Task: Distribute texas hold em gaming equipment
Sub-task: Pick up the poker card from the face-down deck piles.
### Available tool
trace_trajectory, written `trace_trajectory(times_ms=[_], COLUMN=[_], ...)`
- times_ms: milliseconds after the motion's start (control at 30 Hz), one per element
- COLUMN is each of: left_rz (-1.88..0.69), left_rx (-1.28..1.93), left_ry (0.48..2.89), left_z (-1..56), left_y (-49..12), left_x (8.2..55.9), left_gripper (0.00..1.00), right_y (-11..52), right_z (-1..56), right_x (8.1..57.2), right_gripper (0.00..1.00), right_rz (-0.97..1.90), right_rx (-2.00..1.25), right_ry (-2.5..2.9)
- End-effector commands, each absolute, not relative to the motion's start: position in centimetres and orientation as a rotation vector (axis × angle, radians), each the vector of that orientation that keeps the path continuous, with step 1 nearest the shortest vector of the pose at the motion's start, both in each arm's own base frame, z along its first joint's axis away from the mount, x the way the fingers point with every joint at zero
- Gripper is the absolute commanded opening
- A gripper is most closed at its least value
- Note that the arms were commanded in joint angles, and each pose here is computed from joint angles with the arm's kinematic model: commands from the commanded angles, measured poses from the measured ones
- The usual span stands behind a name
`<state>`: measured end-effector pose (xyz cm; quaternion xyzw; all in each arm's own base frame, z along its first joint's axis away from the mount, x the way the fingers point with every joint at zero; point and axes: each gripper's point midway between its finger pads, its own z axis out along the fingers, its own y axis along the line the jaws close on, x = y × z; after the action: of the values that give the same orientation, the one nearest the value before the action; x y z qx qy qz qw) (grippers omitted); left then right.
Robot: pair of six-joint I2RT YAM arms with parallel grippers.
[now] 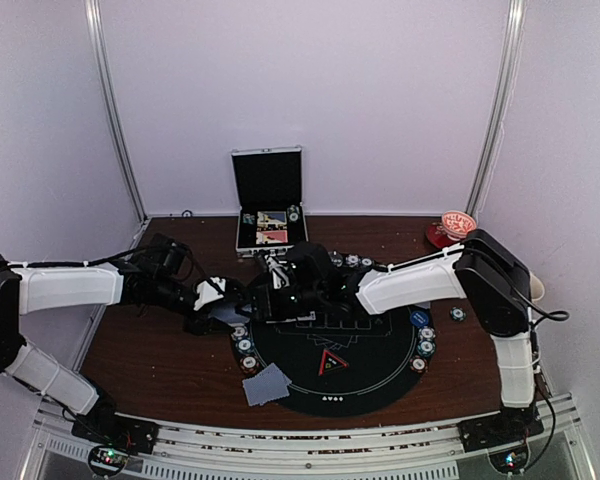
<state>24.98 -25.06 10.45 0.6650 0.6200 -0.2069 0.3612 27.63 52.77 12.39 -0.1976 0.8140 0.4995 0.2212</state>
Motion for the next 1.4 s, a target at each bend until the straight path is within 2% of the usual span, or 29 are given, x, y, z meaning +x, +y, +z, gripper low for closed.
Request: trace_trajectory(times_ms=[0,133,267,433,700,933,1133,1233,1367], left_rz=[-0.573,-0.569,-0.564,-0.562,-0.558,-0.556,-0.555,-0.556,-0.555], left_rx=[1.718,1.717,1.716,1.719,1.718,1.719,1.72,1.722,1.722], left_ry=[1.55,1.554,1.564,1.569,1.574,1.575,1.577,1.579,1.583], left_z=[11.2,11.1,10.8,10.6,10.5,10.5,10.4,10.3,10.2], left_y=[-25.6,-25.6,-25.6,-25.6,-25.6,-25.6,-25.6,-25.5,-25.6], left_x=[24.4,24.5,24.7,24.8,24.9,24.9,24.9,24.9,25.0], left_gripper=[0.56,0.56,0.56,0.56,0.56,0.56,0.56,0.56,0.56], right_y=[49.7,49.3,49.3,49.9,50.6,50.2,48.0,45.8,42.2], right_z=[10.8,11.1,12.2,13.1,13.9,16.0,17.5,18.2,18.4], right_x=[29.9,29.8,29.4,28.3,27.0,26.2,27.0,28.2,30.5], right_gripper=[0.33,0.32,0.25,0.21,0.0,0.0,0.0,0.0,0.0], right_rz=[1.234,1.213,1.221,1.228,1.251,1.312,1.226,1.145,0.863], right_rx=[-0.449,-0.456,-0.479,-0.528,-0.57,-0.586,-0.587,-0.59,-0.614], right_ry=[2.319,2.32,2.301,2.29,2.28,2.236,2.214,2.203,2.211])
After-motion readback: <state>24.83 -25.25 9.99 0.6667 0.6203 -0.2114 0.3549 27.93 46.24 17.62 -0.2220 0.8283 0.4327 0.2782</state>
